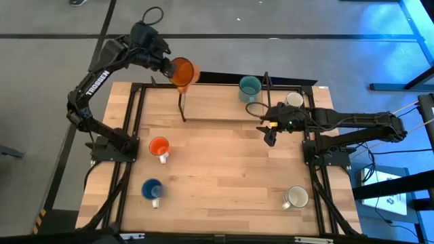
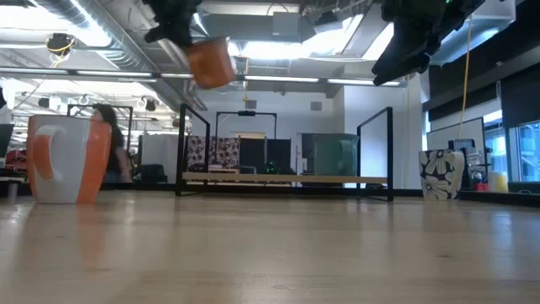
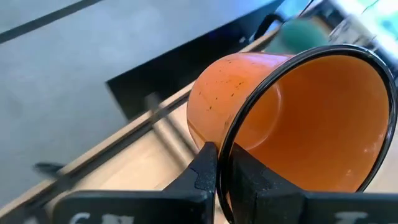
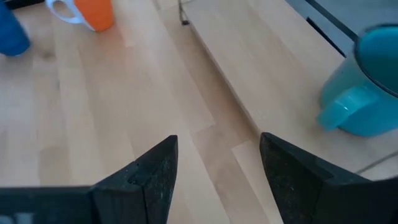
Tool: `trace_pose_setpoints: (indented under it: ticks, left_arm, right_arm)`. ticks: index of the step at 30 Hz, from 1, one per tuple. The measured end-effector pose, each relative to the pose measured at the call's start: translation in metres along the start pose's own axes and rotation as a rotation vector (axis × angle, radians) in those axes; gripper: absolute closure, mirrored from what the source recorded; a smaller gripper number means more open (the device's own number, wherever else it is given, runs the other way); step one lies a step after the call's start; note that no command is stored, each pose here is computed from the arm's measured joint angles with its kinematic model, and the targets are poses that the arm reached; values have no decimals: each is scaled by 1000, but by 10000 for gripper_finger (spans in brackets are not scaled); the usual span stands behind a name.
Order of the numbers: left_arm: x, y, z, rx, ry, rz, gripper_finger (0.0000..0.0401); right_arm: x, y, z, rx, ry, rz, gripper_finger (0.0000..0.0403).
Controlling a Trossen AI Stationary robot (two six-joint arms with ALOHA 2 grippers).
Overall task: Place coffee mugs
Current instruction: Put the orange mug on the shelf
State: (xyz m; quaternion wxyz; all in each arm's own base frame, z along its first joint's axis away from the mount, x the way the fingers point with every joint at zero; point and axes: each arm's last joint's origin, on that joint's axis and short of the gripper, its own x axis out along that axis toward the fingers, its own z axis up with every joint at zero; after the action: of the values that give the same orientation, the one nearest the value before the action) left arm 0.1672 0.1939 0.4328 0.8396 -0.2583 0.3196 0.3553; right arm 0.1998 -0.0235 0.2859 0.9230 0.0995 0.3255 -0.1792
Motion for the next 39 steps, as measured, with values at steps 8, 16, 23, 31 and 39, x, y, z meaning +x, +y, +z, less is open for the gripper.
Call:
trace_pose_setpoints:
  ticks: [8, 16, 23, 31, 39]
  left_arm:
    - [24, -47, 4, -104, -15, -60, 388]
    - [62, -78, 8, -145, 67, -69, 388]
    - [98, -90, 21, -162, 96, -37, 388]
    - [152, -91, 23, -186, 183, -9, 388]
    - [196, -80, 18, -211, 266, 19, 389]
  right_arm:
    - [1, -24, 1, -15, 37, -39, 189]
    - [2, -40, 1, -5, 59, -85, 189]
    - [2, -45, -3, -6, 112, -111, 189]
    - [2, -45, -4, -11, 121, -111, 189]
    - [2, -45, -4, -20, 122, -110, 189]
